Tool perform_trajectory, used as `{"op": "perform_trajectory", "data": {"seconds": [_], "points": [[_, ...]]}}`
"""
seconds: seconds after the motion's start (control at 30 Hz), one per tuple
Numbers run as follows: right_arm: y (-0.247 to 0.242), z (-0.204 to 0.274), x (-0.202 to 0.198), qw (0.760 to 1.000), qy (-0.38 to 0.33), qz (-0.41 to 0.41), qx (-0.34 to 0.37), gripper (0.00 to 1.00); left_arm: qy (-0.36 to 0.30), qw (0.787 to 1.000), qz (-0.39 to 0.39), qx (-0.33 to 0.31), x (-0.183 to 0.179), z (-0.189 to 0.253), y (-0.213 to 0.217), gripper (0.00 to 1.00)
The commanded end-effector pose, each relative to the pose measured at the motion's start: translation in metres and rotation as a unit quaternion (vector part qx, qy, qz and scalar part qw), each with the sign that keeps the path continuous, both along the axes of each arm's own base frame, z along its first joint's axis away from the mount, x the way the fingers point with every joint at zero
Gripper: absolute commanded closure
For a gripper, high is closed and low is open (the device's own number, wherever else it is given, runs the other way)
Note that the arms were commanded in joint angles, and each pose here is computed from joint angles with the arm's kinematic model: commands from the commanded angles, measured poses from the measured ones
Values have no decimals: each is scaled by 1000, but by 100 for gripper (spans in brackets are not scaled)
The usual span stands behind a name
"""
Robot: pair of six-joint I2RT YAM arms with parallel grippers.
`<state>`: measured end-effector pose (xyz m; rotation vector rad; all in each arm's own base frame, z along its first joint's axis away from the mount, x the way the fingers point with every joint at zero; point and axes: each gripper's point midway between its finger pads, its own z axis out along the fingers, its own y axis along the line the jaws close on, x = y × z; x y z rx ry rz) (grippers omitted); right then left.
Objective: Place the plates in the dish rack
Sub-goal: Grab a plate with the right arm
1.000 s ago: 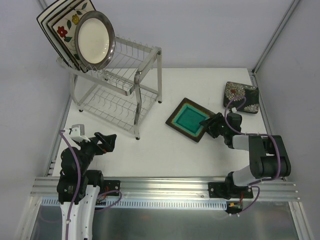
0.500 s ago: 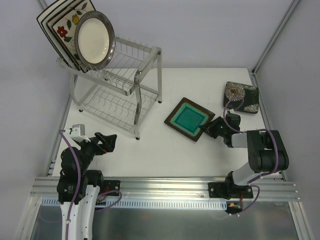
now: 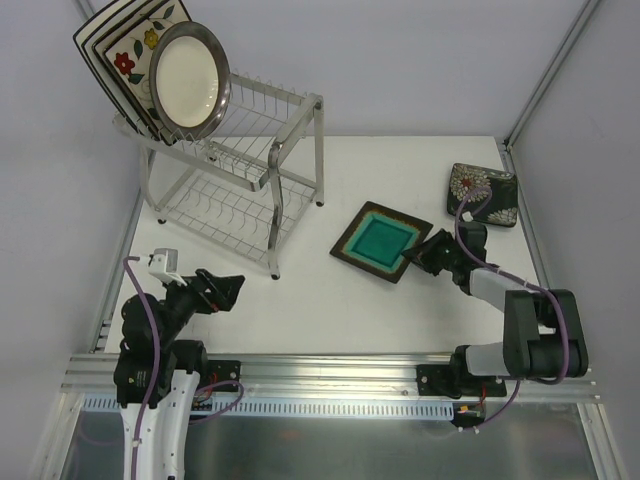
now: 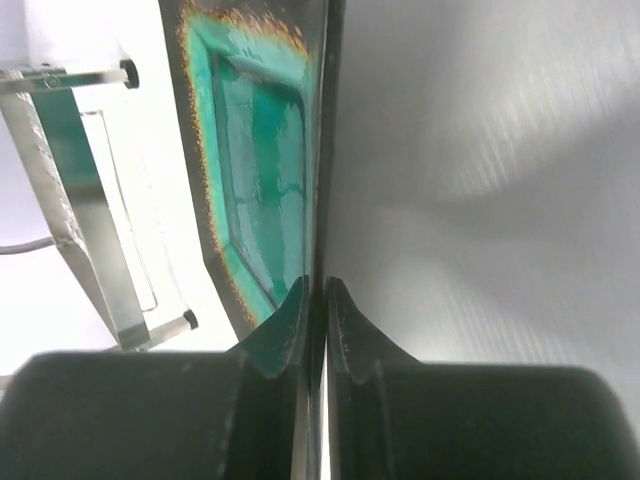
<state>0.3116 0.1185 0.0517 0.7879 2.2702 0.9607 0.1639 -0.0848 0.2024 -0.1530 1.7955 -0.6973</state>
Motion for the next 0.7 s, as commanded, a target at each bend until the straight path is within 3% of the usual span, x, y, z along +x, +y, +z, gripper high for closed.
{"op": "perform_trajectory", "data": {"seconds": [0.0, 0.2, 0.4, 0.67], "points": [[8, 62, 12, 997, -75, 35, -2, 99, -34, 998, -49, -33, -12, 35, -18, 1], [13, 109, 1, 992, -109, 68, -1, 100, -45, 994, -92, -45, -24, 71, -31, 1], [23, 151, -18, 983, -138, 118, 8, 99, 7, 977, -196, -81, -38, 86, -59, 1], [37, 185, -54, 966, -172, 188, 36, 99, 46, 965, -233, -114, -39, 97, -71, 1]]}}
